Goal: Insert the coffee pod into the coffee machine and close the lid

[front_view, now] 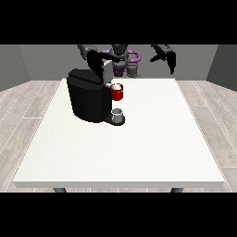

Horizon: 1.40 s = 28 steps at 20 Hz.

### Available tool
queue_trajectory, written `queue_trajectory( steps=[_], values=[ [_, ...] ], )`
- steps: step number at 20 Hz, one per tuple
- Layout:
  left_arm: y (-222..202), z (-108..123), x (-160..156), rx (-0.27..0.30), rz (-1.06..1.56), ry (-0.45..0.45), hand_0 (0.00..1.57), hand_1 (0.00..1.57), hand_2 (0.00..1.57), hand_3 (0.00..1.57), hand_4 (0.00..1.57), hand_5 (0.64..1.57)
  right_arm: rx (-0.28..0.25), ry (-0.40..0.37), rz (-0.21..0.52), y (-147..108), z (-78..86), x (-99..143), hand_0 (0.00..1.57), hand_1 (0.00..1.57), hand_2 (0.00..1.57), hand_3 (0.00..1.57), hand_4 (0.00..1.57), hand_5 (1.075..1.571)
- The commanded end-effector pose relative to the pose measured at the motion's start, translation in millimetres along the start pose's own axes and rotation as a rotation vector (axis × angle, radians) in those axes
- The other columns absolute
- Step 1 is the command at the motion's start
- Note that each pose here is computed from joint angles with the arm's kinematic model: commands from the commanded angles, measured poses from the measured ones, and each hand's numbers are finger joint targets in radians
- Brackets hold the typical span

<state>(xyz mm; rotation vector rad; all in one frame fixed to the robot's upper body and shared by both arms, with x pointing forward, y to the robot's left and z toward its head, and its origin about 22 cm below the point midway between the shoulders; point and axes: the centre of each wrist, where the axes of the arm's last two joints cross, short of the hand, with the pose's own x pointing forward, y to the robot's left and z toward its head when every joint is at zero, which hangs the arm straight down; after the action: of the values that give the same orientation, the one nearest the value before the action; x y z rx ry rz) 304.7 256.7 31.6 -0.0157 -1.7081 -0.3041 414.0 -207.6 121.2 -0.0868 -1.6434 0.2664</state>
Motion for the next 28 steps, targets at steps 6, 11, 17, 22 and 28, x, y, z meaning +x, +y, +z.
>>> queue_trajectory(
  steps=[6,11,17,22,28],
  values=[
    [-28.1,-9.6,8.9,-0.067,-0.015,-0.044,0.00,0.00,0.00,0.00,0.39,1.571,0.058,-0.117,0.070,36.5,-11.9,42.0,0.00,0.00,0.00,0.00,0.00,1.571],
    [-17.3,-19.7,19.6,-0.101,-0.025,-0.058,0.00,0.00,0.00,0.00,0.38,1.571,0.033,-0.145,0.151,38.1,-12.9,68.5,0.00,0.00,0.00,0.00,0.20,1.571],
    [-29.6,-29.1,29.5,-0.121,-0.015,-0.108,0.00,0.00,0.00,0.00,0.40,1.571,-0.019,-0.185,0.174,14.5,-15.0,96.9,0.00,0.00,0.00,0.00,0.16,1.571],
    [-29.0,-38.9,42.3,-0.156,-0.029,-0.143,0.00,0.00,0.00,0.00,0.44,1.571,-0.051,-0.178,0.229,3.0,-9.7,119.1,0.00,0.00,0.00,0.00,0.09,1.571],
    [-54.1,-51.0,55.2,-0.227,-0.016,-0.187,0.00,0.00,0.00,0.00,0.42,1.571,-0.138,-0.199,0.236,-14.6,0.4,160.7,0.00,0.00,0.00,0.00,0.00,1.571]
  ],
)
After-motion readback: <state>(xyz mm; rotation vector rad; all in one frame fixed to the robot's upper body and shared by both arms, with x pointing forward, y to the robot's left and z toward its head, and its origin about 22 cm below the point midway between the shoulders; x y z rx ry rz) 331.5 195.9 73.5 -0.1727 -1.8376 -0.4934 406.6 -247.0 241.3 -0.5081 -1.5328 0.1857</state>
